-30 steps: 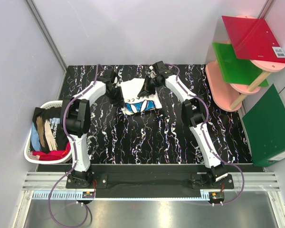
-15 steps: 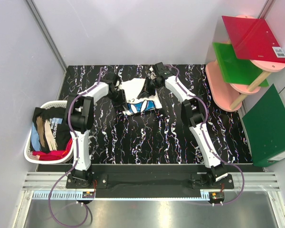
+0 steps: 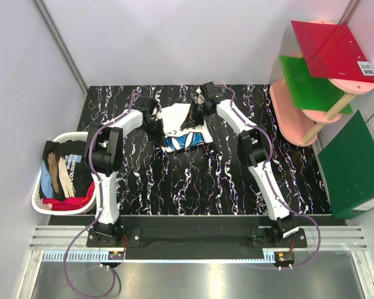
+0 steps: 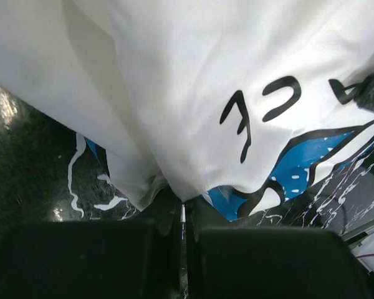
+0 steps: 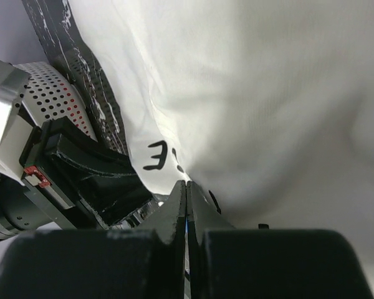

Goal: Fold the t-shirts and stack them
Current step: Smooth out wrinkles on the folded tshirt

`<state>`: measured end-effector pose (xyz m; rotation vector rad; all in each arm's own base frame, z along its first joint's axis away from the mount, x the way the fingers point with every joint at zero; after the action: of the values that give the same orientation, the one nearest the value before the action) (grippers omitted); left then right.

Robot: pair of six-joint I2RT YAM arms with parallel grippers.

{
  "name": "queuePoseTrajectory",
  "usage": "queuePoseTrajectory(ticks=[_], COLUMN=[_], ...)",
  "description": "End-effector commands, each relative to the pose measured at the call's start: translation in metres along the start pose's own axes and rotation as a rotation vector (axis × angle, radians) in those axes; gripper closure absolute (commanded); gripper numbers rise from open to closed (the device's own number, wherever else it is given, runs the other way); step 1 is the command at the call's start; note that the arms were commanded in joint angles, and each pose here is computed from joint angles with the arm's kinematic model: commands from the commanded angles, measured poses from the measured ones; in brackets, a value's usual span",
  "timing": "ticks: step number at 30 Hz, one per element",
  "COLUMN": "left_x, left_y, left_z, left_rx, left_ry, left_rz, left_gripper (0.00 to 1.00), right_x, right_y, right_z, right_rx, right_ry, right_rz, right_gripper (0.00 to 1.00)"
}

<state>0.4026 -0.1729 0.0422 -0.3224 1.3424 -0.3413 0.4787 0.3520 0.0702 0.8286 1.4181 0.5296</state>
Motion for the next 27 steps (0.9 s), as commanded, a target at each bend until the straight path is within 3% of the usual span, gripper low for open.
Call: queuePoseTrajectory(ticks=[1,14,15,16,17,19,22,25,27], left_x=[-0.019,-0.055,-0.057,-0.059,-0.063,-0.066,-0.070,-0.073,-0.073], left_y=[-0.010,-0.007,-0.006,-0.006,-0.007,-0.008,-0.008,-0.011,-0.013], left_z=[-0.020,-0.052,-0.053,-0.054,-0.053,-0.051,-0.052,-0.053,-0.054], left_rx=[0.036,0.060,0.060,0.060,0.064,0.069,0.072,0.066,0.059], left_ry=[0.028,0.045,0.042,0.041,0.026,0.014,0.005,0.002,-0.002], left_rz=[-0.038,0.014,0.019,0.024,0.023,0.026,0.032,0.019,0.010], left_gripper=[1.00,1.00,0.95,0.67,0.48,0.18,0.02,0.02,0.11], right_x=[-0.001,0.003,0.003,0.004,0.004,0.005,0.007,0.010,0.010], right_y=[0.004,-0.001,-0.002,-0.003,-0.004,-0.006,-0.010,-0.015,-0.015], right_z=[0.001,-0.001,-0.002,-0.001,-0.001,-0.001,-0.001,-0.003,-0.003], right_rx=[0.000,0.015,0.015,0.018,0.019,0.022,0.026,0.037,0.031], right_ry=[-0.001,0.014,0.016,0.014,0.014,0.014,0.014,0.021,0.023], right_rz=[0.016,0.011,0.009,0.006,0.004,0.000,-0.010,-0.021,-0.018], right_gripper=[1.00,1.00,1.00,1.00,1.00,1.00,1.00,1.00,1.00])
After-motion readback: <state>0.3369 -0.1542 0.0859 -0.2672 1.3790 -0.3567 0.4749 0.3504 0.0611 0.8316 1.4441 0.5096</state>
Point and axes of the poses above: each gripper's point midway between its finger pads, its own x axis out along the fingers, its own y axis along the line the jaws close on, z = x × y, the point moved 2 cm from there along -x, back along the fingers, and after that the axes turned 9 degrees about x, right-handed, at the moved point
